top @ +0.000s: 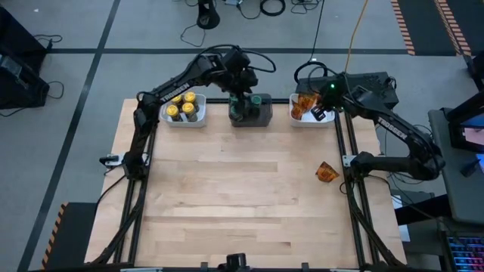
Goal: Sort spices by type
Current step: Put the bottom orange seasoning pack into the right white bin, then put the orange seasoning pack into the right white bin
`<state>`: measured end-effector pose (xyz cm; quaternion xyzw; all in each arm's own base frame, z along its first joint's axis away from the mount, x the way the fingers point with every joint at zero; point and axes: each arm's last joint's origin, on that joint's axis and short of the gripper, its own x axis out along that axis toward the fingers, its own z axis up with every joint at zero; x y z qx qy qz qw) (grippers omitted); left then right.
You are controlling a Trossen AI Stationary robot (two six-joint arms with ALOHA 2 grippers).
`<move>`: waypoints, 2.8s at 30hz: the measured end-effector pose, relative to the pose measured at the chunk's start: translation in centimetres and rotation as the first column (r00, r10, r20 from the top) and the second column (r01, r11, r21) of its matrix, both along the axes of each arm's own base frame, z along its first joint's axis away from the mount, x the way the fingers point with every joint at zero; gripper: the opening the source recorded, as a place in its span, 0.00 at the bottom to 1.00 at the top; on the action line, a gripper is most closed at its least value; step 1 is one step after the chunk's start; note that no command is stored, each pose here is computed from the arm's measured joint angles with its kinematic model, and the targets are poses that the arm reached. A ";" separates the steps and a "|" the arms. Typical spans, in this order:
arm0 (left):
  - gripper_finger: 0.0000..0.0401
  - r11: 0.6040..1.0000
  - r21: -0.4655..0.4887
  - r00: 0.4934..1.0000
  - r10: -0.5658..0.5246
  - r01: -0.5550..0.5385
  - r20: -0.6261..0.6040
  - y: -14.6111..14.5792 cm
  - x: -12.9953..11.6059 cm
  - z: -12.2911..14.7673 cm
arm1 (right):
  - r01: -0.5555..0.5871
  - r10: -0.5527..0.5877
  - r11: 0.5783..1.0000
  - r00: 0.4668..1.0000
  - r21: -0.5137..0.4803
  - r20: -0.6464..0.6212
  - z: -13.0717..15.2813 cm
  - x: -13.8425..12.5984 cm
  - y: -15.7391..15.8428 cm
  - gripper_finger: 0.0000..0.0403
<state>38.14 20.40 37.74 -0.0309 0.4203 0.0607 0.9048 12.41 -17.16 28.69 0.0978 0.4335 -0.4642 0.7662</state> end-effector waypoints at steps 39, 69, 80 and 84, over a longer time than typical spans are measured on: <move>0.69 0.996 0.000 0.988 -0.084 0.085 0.127 -2.8 -3.4 -2.2 | 0.175 -0.176 0.984 0.984 -0.020 -0.037 -8.1 0.3 -3.1 0.00; 0.69 0.997 0.044 0.985 -0.067 0.061 0.158 -2.8 -3.3 -2.3 | 0.023 -0.023 1.000 0.998 0.004 -0.065 -10.8 -0.5 -3.9 0.04; 0.69 0.997 0.042 0.986 -0.066 0.060 0.156 -2.8 -3.3 -2.3 | 0.059 -0.059 0.998 0.985 -0.005 -0.160 -9.2 -0.5 -4.3 0.37; 0.69 0.997 0.042 0.986 -0.066 0.060 0.155 -2.8 -3.3 -2.3 | 0.046 -0.042 0.999 0.983 0.019 -0.176 -7.8 0.0 -4.4 0.46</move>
